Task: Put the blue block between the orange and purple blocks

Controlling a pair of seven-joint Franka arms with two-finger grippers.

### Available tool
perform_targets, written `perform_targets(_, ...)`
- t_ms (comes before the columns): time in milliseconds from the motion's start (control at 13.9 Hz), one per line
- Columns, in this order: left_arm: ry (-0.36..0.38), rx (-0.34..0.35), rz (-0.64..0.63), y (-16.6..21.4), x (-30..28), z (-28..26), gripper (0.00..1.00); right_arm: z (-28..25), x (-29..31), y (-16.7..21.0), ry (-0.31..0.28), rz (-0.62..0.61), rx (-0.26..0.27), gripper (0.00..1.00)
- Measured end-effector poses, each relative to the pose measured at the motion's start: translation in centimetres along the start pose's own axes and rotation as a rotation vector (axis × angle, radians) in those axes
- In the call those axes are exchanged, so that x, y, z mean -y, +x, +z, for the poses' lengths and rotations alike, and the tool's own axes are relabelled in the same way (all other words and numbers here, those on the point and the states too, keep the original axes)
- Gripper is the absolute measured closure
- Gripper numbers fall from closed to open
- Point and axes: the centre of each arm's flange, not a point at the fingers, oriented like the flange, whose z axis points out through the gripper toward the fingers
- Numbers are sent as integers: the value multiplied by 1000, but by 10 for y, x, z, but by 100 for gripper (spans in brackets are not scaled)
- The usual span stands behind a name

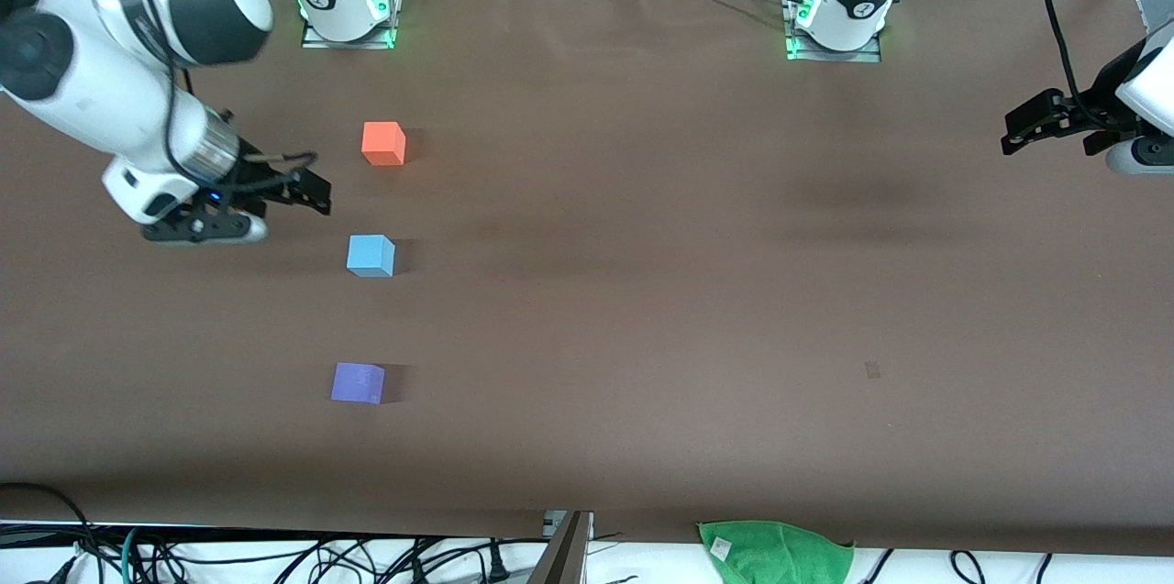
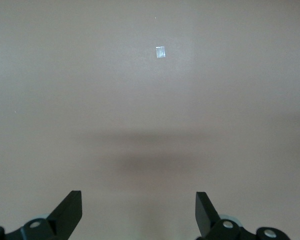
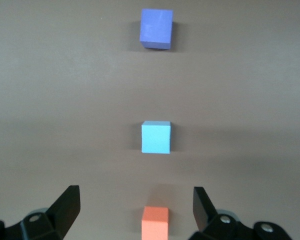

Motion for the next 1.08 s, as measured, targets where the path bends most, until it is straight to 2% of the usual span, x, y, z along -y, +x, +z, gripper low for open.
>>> perform_targets(144,0,-1,0,0,0,0,0,-27,-4,-14,-24,-11,11,0)
perform_targets(361,8,16,2,5,0,9,0,-47,-11,-26,-27,-28,8,0)
perform_targets(649,34,35,5,21,1,22,0,-54,-39,-25,-25,-55,3,0)
perform_targets(1082,34,27,8,22,0,18,0,-89,-33,-21,-27,-69,-17,0)
